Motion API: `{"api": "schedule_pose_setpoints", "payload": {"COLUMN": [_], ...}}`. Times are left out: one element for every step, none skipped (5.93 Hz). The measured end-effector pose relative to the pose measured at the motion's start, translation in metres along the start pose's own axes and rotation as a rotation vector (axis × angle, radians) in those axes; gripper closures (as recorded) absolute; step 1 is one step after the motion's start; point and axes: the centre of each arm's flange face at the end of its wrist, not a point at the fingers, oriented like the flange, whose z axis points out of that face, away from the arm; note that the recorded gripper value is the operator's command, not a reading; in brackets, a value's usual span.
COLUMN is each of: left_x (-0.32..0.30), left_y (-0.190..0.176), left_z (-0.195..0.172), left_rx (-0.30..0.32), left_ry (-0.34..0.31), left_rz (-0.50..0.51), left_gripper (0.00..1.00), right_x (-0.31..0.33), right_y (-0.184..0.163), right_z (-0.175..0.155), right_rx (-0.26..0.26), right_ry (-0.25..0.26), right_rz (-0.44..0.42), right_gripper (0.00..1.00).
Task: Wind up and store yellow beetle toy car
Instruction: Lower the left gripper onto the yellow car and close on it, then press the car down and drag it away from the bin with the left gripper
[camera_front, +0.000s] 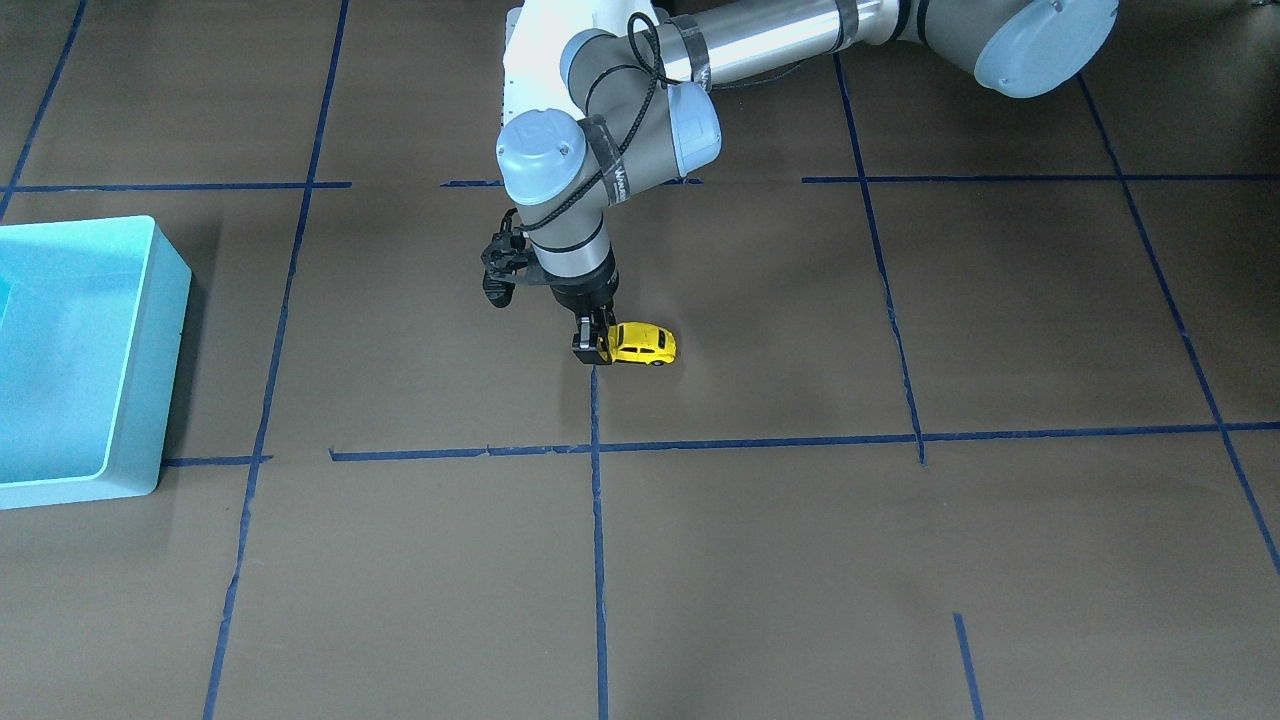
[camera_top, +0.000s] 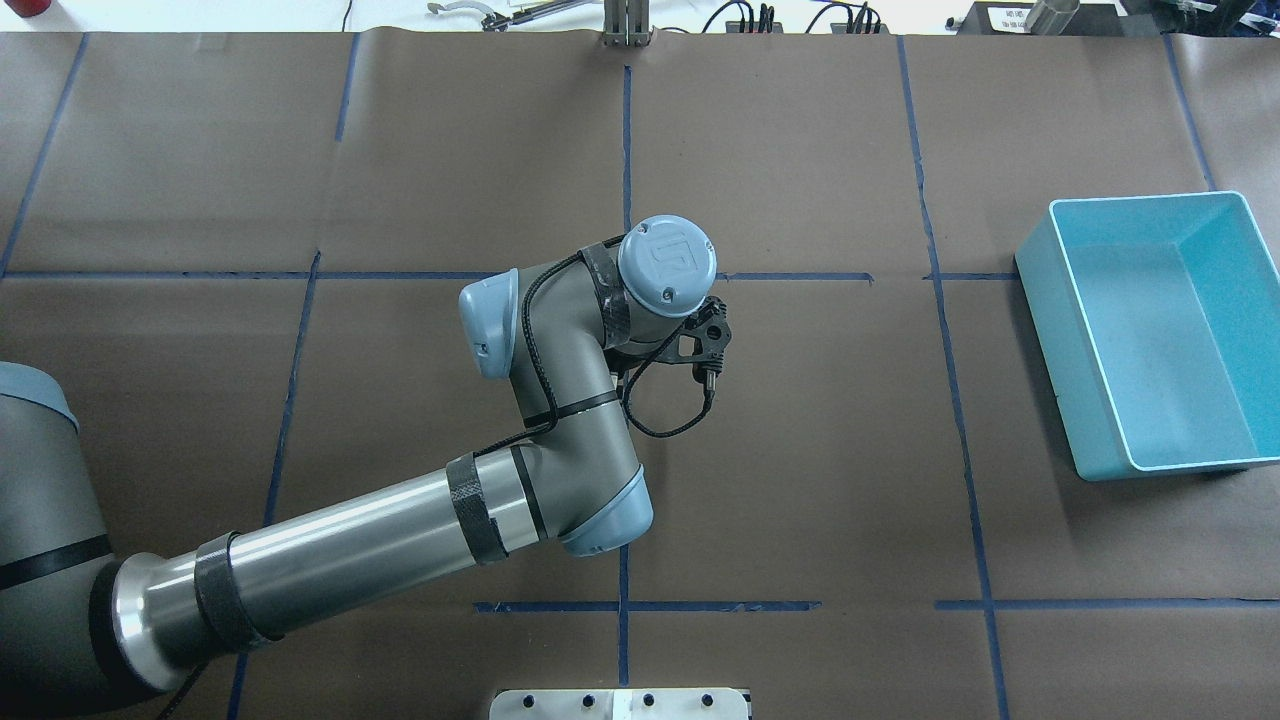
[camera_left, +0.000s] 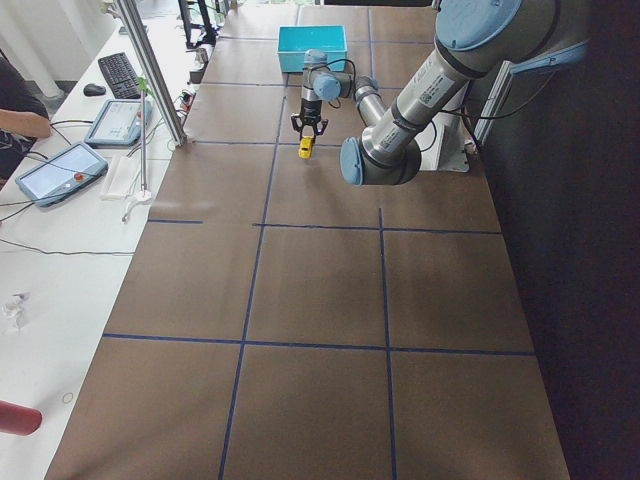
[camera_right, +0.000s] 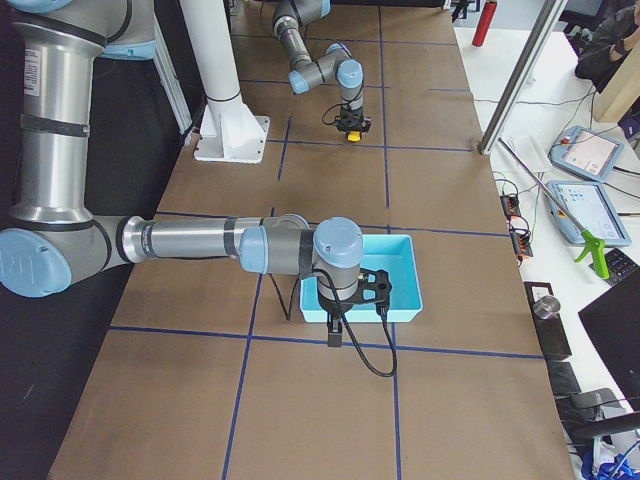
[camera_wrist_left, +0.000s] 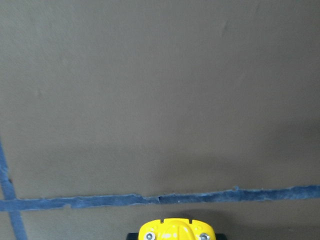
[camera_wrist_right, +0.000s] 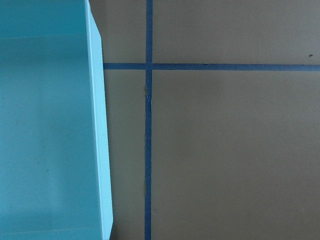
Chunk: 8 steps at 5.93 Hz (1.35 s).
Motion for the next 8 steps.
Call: {"api": "schedule_pose_setpoints", "payload": {"left_x": [0.0, -0.001, -0.002, -0.005, -0.007, -0.007, -0.007, -0.007], "left_y": [-0.007, -0.013, -0.022, -0.031, -0.037, -0.038, -0.038, -0.036], "left_z": [-0.012, -0.02, -0.022, -0.018, -0.015, -0.011, -0.009, -0.005], "left_rx": [0.057, 0.119, 0.18, 0.232, 0.261, 0.268, 0.266, 0.265], "left_ry": [-0.015, -0.02, -0.023, -0.014, -0.004, 0.002, 0.006, 0.016], "left_rz": [-0.025, -0.059, -0.079, -0.103, -0.118, -0.122, -0.121, -0.121], "left_gripper": [0.78, 0.78, 0.78, 0.78, 0.78, 0.78, 0.78, 0.78], "right_x": [0.0, 0.0, 0.0, 0.0, 0.0, 0.0, 0.0, 0.0], "right_y": [0.0, 0.0, 0.0, 0.0, 0.0, 0.0, 0.0, 0.0], "right_z": [0.0, 0.0, 0.0, 0.0, 0.0, 0.0, 0.0, 0.0], "right_rx": [0.0, 0.0, 0.0, 0.0, 0.0, 0.0, 0.0, 0.0], "right_ry": [0.0, 0.0, 0.0, 0.0, 0.0, 0.0, 0.0, 0.0], "right_rz": [0.0, 0.0, 0.0, 0.0, 0.0, 0.0, 0.0, 0.0], "right_gripper": [0.0, 0.0, 0.0, 0.0, 0.0, 0.0, 0.0, 0.0]}}
